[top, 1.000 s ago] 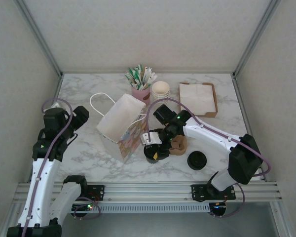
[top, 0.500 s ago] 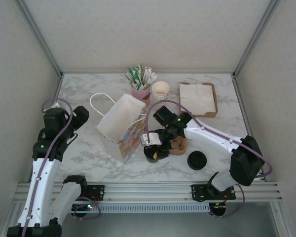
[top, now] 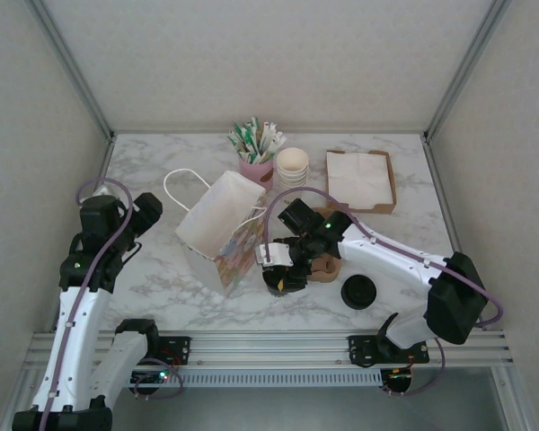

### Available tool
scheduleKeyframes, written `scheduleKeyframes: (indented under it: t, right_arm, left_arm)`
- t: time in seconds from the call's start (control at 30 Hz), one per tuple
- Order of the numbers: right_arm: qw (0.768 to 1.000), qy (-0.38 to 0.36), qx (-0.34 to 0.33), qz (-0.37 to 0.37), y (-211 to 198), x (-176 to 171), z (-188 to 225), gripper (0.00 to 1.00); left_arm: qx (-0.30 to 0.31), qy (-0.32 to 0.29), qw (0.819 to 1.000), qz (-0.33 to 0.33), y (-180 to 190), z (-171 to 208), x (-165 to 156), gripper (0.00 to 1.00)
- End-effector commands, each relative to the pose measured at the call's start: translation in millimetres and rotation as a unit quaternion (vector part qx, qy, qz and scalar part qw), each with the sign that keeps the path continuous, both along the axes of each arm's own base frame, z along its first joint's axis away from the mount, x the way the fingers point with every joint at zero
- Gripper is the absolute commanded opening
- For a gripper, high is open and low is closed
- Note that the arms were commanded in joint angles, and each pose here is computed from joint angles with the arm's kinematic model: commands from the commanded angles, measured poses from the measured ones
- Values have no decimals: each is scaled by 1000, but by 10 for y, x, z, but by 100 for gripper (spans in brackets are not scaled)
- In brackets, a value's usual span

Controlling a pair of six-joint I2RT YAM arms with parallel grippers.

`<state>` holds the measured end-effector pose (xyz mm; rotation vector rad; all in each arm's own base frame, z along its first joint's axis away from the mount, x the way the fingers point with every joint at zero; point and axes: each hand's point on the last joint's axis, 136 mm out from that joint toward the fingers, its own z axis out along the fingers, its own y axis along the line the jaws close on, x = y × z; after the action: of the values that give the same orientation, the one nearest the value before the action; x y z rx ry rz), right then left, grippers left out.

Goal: Pack the takeout coffee

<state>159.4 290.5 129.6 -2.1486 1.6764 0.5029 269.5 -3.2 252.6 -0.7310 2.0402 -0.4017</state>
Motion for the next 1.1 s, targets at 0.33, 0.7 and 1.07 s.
scheduleKeyframes:
  t: [0.33, 0.7, 1.07]
  right_arm:
    - [999, -4, 14, -33, -34, -42, 224, 95]
    - [982, -52, 126, -129, 83, 172, 841, 99]
    - [856, -78, 140, -492, -560, 827, 1288, 99]
  left_arm:
    - [0, -1, 1000, 6, 27, 18, -3, 86]
    - [1, 1, 1000, 6, 30, 12, -3, 86]
    - [4, 1, 1000, 10, 51, 17, -9, 86]
